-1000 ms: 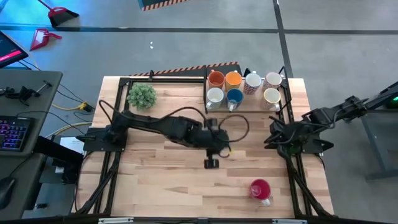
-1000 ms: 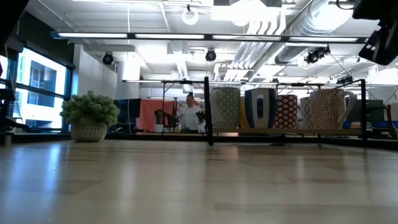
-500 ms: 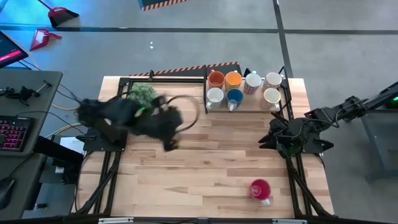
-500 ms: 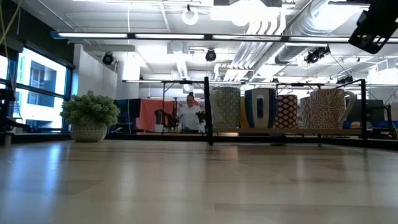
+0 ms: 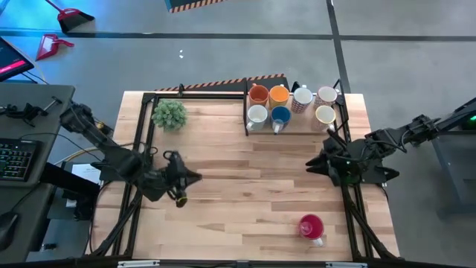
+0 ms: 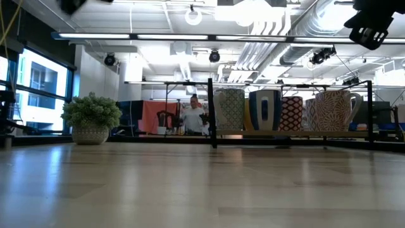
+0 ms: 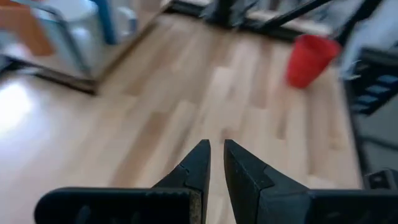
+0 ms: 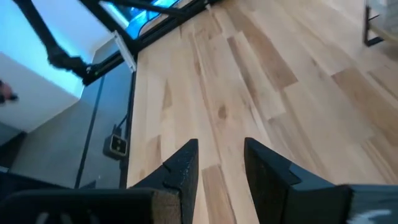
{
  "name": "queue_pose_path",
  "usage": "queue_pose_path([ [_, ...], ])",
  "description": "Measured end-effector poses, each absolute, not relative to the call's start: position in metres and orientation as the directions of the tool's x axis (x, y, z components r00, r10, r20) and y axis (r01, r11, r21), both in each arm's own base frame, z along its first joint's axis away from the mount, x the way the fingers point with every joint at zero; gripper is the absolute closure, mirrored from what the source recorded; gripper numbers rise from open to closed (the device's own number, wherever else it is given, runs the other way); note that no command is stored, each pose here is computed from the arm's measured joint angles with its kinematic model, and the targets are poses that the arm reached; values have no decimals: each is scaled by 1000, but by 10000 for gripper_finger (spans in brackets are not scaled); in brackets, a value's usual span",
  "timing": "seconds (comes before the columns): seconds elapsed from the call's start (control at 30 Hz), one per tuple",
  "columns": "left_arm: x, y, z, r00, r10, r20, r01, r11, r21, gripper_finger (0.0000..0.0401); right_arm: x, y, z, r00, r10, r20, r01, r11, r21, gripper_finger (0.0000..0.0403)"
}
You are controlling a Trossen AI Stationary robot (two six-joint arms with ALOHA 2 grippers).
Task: Place coffee mugs
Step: Put the red mug on the shelf
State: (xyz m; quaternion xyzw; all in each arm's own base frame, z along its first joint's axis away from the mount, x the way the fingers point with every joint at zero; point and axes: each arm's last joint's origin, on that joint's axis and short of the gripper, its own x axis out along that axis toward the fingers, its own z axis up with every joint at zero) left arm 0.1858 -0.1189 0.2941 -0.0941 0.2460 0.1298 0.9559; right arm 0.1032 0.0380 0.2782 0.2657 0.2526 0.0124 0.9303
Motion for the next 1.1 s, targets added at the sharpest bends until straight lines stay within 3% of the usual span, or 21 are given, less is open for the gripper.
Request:
queue_pose_path([
  [0.2, 171, -117, 219, 959, 53, -278, -132, 952, -274, 366, 103, 37, 278, 879, 125, -460, 159, 833, 530, 295],
  [0.37, 170, -111, 201, 989, 16, -145, -63, 942, -329, 366, 101, 38, 267, 801, 146, -581, 246, 804, 541, 295],
  [0.67, 203, -109, 217, 985, 97, -146, -121, 980, -161, 366, 122, 66, 235, 486, 298, -822, 279, 838, 469, 295],
  [0.87, 223, -104, 212, 969, 89, -230, -134, 973, -188, 366, 137, 95, 229, 470, 402, -786, 210, 814, 541, 295],
  [1.1, 231, -99, 216, 963, 90, -253, -139, 973, -183, 365, 135, 119, 218, 387, 420, -821, 255, 807, 533, 295],
])
